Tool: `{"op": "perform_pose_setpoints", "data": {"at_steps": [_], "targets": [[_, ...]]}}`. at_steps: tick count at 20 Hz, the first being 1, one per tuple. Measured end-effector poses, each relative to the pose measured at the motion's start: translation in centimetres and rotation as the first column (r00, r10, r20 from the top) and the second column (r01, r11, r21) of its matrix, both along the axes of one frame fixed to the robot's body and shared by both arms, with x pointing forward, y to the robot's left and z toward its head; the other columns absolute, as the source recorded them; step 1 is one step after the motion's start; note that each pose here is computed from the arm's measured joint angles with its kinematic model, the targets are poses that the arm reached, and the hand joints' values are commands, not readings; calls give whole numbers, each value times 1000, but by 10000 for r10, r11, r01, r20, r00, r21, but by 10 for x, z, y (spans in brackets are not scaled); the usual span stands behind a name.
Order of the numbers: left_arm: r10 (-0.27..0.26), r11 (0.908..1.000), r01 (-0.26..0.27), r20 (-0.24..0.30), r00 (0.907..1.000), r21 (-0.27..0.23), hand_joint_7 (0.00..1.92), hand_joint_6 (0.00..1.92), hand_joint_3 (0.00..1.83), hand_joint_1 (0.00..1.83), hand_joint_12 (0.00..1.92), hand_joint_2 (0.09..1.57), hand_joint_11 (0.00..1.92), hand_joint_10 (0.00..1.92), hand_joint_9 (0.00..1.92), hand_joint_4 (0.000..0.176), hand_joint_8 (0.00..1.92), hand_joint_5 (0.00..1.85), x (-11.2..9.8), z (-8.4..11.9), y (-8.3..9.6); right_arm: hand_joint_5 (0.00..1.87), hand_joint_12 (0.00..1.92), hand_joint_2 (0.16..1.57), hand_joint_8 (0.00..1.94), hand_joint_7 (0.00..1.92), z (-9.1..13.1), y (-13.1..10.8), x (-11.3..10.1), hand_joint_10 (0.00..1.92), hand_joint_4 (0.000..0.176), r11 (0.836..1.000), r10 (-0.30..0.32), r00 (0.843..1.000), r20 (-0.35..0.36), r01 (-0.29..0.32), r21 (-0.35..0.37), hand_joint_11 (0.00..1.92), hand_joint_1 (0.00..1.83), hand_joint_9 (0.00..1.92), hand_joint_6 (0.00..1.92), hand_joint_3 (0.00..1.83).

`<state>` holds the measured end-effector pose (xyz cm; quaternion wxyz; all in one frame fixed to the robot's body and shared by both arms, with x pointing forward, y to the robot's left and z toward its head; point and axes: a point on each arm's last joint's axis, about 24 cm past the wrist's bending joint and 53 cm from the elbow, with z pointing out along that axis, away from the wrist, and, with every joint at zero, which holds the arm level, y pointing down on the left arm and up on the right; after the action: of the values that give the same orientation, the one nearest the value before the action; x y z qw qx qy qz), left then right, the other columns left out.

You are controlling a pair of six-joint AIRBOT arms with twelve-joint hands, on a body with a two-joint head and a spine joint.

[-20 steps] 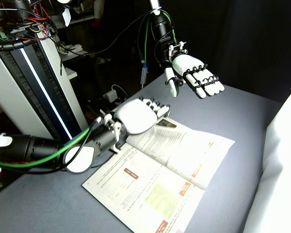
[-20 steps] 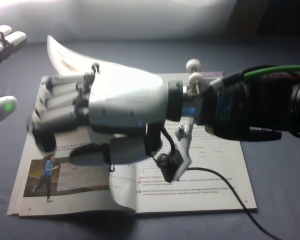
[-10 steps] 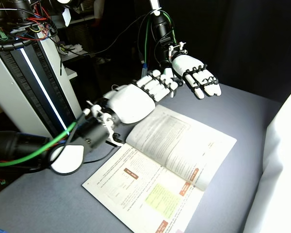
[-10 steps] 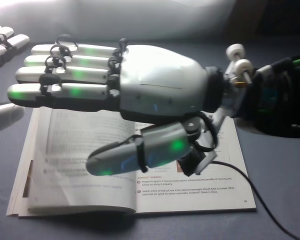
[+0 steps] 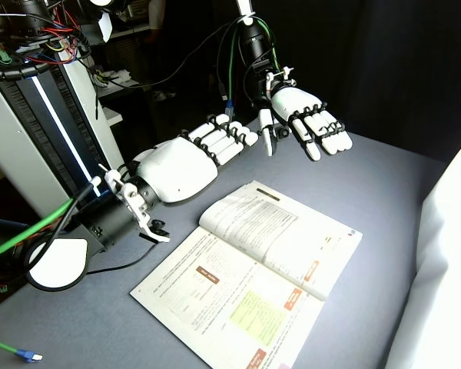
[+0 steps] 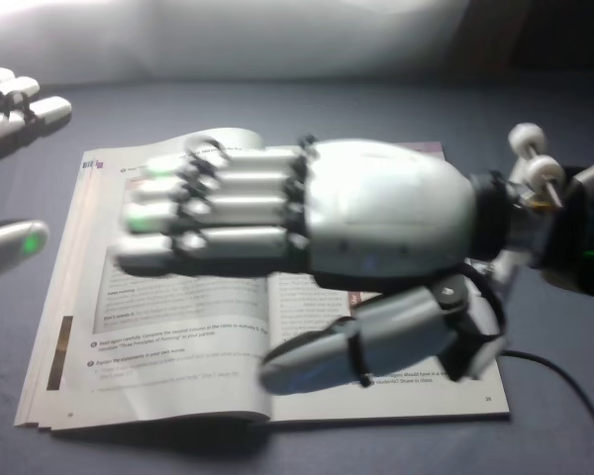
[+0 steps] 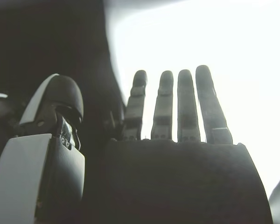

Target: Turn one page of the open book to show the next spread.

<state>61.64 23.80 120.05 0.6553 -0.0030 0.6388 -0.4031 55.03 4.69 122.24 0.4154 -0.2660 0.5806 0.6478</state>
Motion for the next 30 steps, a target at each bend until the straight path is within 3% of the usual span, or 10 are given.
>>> {"op": "perform_pose_setpoints", "data": {"at_steps": [1, 2, 3, 8, 9, 11, 13, 14, 23, 30], "targets": [[109, 9999, -109, -68, 9999, -71, 0, 0, 0, 0, 98, 1214, 0, 0, 0, 52, 0, 4, 0, -2, 2, 0, 0, 1210, 0, 0, -8, -11, 10, 0, 0, 9989, -446, 9984, -356, 441, -143, 0, 0, 0, 0, 0], [129, 9999, -129, -21, 9999, -108, 0, 0, 7, 0, 19, 1236, 0, 0, 0, 72, 0, 0, -1, 0, 3, 0, 0, 1233, 0, 0, -13, -23, 20, 0, 0, 9962, -848, 9944, -637, 835, -229, 0, 0, 0, 0, 0], [77, 9999, -77, 27, 10000, -116, 0, 0, 24, 0, 3, 1274, 0, 0, 0, 49, 0, 0, -2, 0, 2, 0, 0, 1249, 0, 0, -17, -33, 26, 0, 0, 9931, -1155, 9899, -820, 1133, -312, 0, 0, 0, 0, 0], [-350, 9993, 350, 22, 9994, -121, 0, 0, 18, 1, 0, 1366, 0, 0, 0, 97, 0, 0, -8, -2, -8, 0, 0, 1266, 0, 0, -26, -100, 54, 0, 0, 9465, -3180, 9430, -978, 3099, -897, 0, 46, 0, 0, 0], [-412, 9991, 412, 46, 9991, -105, 0, 0, 21, 3, 0, 1376, 0, 0, 0, 63, 0, 0, -9, -1, -9, 0, 0, 1266, 0, 0, -27, -110, 57, 0, 21, 9368, -3451, 9334, -984, 3363, -962, 0, 115, 0, 0, 0], [-469, 9987, 470, 87, 9989, -193, 0, 0, 14, 0, 0, 1368, 0, 0, 0, 85, 0, 0, -10, 0, -10, 0, 0, 1283, 0, 0, -32, -128, 61, 0, 0, 9154, -3962, 9129, -984, 3844, -1192, 0, 8, 0, 0, 3], [-637, 9977, 639, 90, 9979, -221, 0, 0, 0, 21, 0, 1341, 0, 0, 0, 5, 0, 0, -12, -1, -14, 0, 0, 1255, 0, 0, -40, -144, 66, 0, 0, 8901, -4499, 8854, -1167, 4340, -1392, 0, 0, 0, 0, 0], [-801, 9966, 803, 98, 9967, -164, 0, 0, 0, 3, 0, 1332, 0, 0, 0, 0, 0, 0, -15, -2, -18, 0, 0, 1266, 0, 0, -42, -152, 67, 0, 0, 8775, -4741, 8721, -1209, 4568, -1459, 0, 0, 0, 0, 0], [-1170, 9923, 1177, 187, 9930, -378, 0, 0, 0, 0, 0, 1254, 0, 0, 0, 0, 0, 0, -21, 0, -26, 0, 0, 1338, 0, 0, -53, -211, 73, 0, 0, 7861, -6162, 7584, -2126, 6087, -1070, 0, 0, 0, 0, 26], [-1262, 9908, 1275, 309, 9915, -455, 0, 0, 0, 0, 0, 1277, 0, 0, 0, 0, 0, 0, -23, 2, -28, 0, 0, 1310, 0, 0, -43, -228, 67, 0, 0, 7607, -6338, 7329, -2473, 6485, -276, 0, 0, 0, 0, 8]]}}
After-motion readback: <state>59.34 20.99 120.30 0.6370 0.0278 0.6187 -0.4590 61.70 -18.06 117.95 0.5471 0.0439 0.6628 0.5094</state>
